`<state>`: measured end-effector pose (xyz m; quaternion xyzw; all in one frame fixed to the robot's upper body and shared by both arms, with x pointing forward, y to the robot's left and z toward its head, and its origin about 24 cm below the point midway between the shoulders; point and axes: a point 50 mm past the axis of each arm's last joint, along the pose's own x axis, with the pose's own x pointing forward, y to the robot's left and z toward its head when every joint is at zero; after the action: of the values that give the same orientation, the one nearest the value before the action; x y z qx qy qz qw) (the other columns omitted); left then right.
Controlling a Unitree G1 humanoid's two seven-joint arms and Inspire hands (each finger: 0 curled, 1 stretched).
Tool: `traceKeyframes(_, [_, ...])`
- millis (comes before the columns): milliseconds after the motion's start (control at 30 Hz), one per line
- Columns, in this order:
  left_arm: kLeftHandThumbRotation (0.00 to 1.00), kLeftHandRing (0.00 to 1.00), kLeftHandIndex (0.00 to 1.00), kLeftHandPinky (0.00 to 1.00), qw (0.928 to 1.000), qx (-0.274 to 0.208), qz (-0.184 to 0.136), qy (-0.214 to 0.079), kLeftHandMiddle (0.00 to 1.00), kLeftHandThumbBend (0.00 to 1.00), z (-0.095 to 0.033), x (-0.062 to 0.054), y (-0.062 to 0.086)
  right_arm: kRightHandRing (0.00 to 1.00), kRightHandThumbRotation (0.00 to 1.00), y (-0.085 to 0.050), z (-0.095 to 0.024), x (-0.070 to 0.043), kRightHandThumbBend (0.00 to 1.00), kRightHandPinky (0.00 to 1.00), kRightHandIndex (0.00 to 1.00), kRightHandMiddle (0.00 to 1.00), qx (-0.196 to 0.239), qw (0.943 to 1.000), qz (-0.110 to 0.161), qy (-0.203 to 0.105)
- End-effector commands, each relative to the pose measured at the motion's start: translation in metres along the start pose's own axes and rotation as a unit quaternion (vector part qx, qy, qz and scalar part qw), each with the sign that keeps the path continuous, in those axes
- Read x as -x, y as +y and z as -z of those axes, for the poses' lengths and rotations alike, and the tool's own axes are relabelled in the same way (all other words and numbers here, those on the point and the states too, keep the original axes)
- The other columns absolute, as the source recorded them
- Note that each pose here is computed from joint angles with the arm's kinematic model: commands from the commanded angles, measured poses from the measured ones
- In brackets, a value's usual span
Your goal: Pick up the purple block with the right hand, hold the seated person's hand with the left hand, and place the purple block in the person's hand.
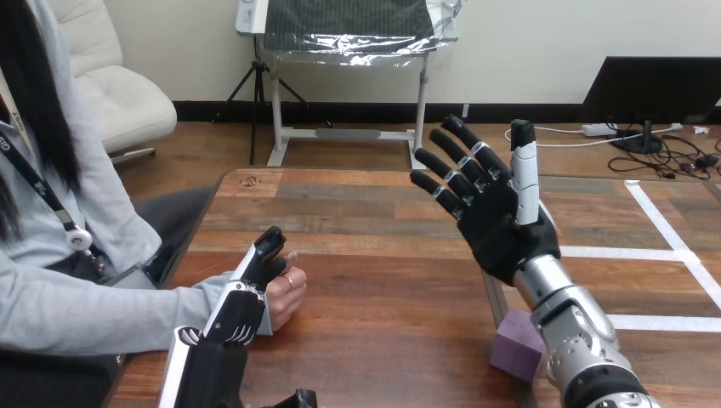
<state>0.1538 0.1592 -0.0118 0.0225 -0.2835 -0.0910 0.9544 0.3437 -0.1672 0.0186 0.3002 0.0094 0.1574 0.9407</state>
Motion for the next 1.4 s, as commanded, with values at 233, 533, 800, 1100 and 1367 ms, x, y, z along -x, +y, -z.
traceKeyframes(233, [0.64, 0.95, 0.91, 0.93, 0.9995, 0.004, 0.001, -0.03, 0.95, 1.0, -0.002, -0.013, -0.002, 1.0, 0.67, 0.002, -0.044, -0.002, 1.0, 1.0, 1.0, 1.0, 0.147, 0.9871, -0.001, -0.063])
traceKeyframes(533, [0.63, 0.96, 0.91, 0.93, 0.9995, 0.003, 0.0, -0.03, 0.95, 1.0, -0.003, -0.012, -0.001, 1.0, 0.65, 0.001, -0.062, 0.01, 1.0, 1.0, 1.0, 1.0, 0.25, 0.9652, 0.002, -0.077])
traceKeyframes(800, [0.63, 0.95, 0.91, 0.93, 0.9996, 0.006, -0.005, -0.029, 0.95, 1.0, -0.003, -0.011, -0.002, 1.0, 0.6, -0.003, -0.075, 0.024, 1.0, 1.0, 1.0, 1.0, 0.305, 0.9476, 0.01, -0.094])
traceKeyframes(1100, [0.62, 0.95, 0.9, 0.92, 0.9995, 0.009, -0.006, -0.029, 0.94, 1.0, -0.003, -0.011, -0.002, 1.0, 0.5, -0.01, -0.086, 0.043, 1.0, 1.0, 1.0, 1.0, 0.354, 0.9301, 0.015, -0.097])
traceKeyframes(1367, [0.63, 0.94, 0.9, 0.92, 0.9995, 0.01, -0.008, -0.029, 0.94, 1.0, -0.003, -0.011, -0.002, 1.0, 0.51, -0.016, -0.093, 0.058, 1.0, 1.0, 1.0, 0.98, 0.424, 0.9026, 0.032, -0.07])
